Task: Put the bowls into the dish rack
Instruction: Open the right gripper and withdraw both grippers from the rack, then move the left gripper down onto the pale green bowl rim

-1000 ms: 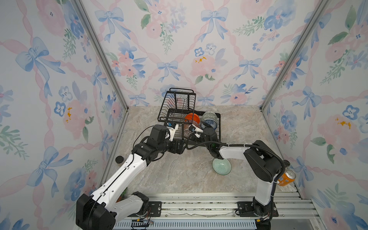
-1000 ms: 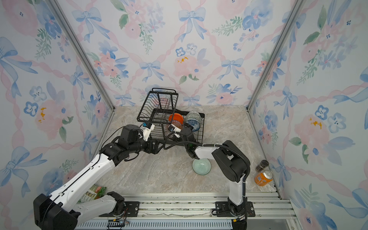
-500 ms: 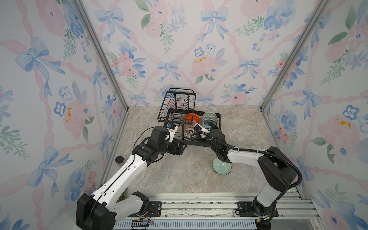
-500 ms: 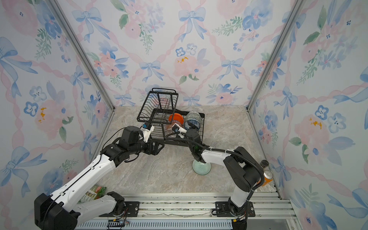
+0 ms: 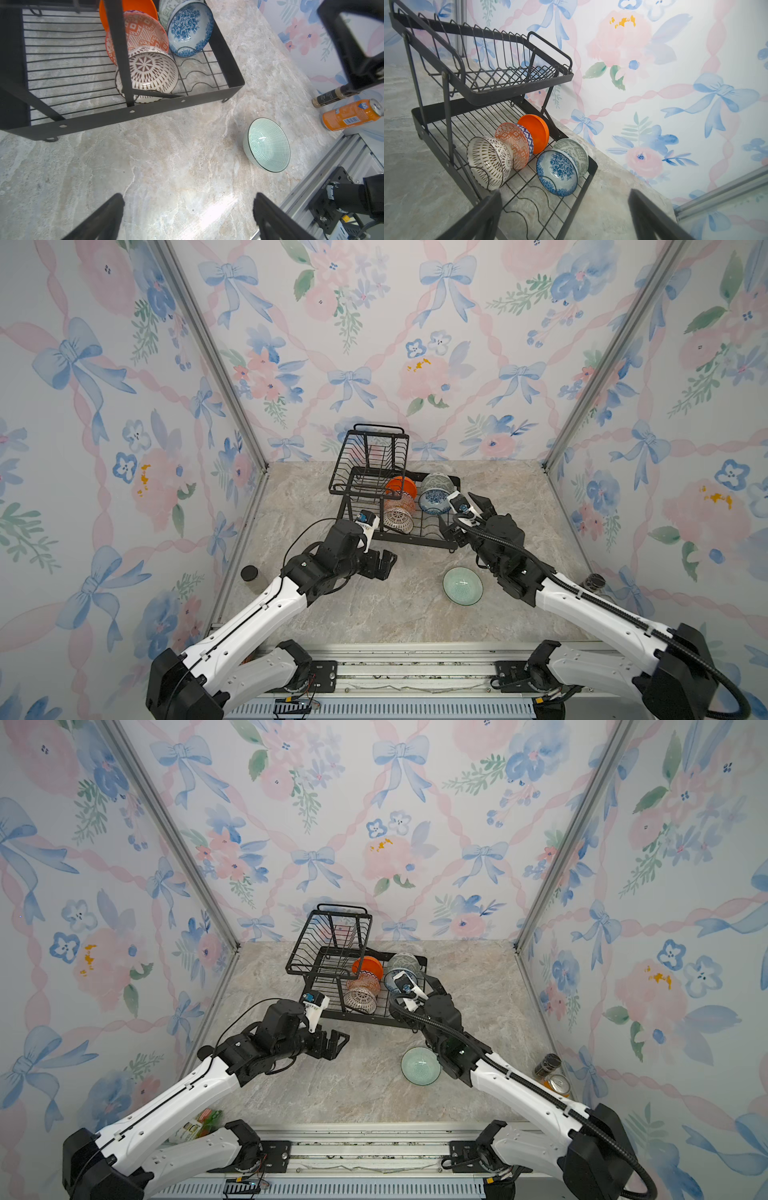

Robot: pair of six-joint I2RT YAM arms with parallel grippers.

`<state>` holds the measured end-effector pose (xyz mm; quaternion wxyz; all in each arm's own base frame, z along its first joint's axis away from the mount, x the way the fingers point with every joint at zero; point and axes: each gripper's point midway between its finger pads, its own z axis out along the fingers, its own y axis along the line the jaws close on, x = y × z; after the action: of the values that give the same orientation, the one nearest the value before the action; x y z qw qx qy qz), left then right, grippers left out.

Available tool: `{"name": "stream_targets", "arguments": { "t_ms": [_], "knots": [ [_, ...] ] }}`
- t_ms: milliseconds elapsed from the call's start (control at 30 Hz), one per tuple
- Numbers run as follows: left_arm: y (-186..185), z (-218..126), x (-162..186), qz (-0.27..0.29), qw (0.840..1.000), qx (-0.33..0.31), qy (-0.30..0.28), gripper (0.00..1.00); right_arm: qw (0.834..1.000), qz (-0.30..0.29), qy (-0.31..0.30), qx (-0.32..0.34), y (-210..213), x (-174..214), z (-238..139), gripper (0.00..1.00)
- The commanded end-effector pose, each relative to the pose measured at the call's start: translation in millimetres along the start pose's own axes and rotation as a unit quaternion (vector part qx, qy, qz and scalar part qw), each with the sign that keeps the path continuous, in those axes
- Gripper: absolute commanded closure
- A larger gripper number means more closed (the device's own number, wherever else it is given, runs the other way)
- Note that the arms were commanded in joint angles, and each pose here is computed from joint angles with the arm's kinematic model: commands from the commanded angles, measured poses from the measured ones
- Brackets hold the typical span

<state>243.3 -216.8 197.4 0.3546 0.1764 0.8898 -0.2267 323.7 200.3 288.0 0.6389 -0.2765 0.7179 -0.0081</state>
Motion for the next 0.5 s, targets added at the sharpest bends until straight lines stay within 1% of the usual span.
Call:
{"name": "stream_targets", "arguments": {
  "t_ms": [0,133,300,400,467],
  "knots": [
    [-9.1,5.4,1.5,-0.012,1.0,-0.018,-0.002,0.02,0.992,0.049,0.11,-0.033,7.3,42.3,-27.7,0.03],
    [-38.0,18.5,9.0,-0.001,1.0,0.0,0.011,0.02,0.982,0.096,0.161,-0.031,-3.7,53.8,-58.0,0.03],
    [-67.7,44.1,23.1,0.014,0.999,0.017,0.043,0.02,0.959,0.138,0.242,-0.055,-3.1,78.0,-85.1,0.03],
    [-87.6,63.2,30.8,0.022,0.997,0.031,0.061,0.02,0.939,0.175,0.289,-0.069,0.8,94.2,-94.6,0.03],
    [-98.3,77.4,35.1,0.026,0.997,0.035,0.07,0.02,0.921,0.208,0.32,-0.073,2.6,107.2,-98.5,0.03]
  ]
}}
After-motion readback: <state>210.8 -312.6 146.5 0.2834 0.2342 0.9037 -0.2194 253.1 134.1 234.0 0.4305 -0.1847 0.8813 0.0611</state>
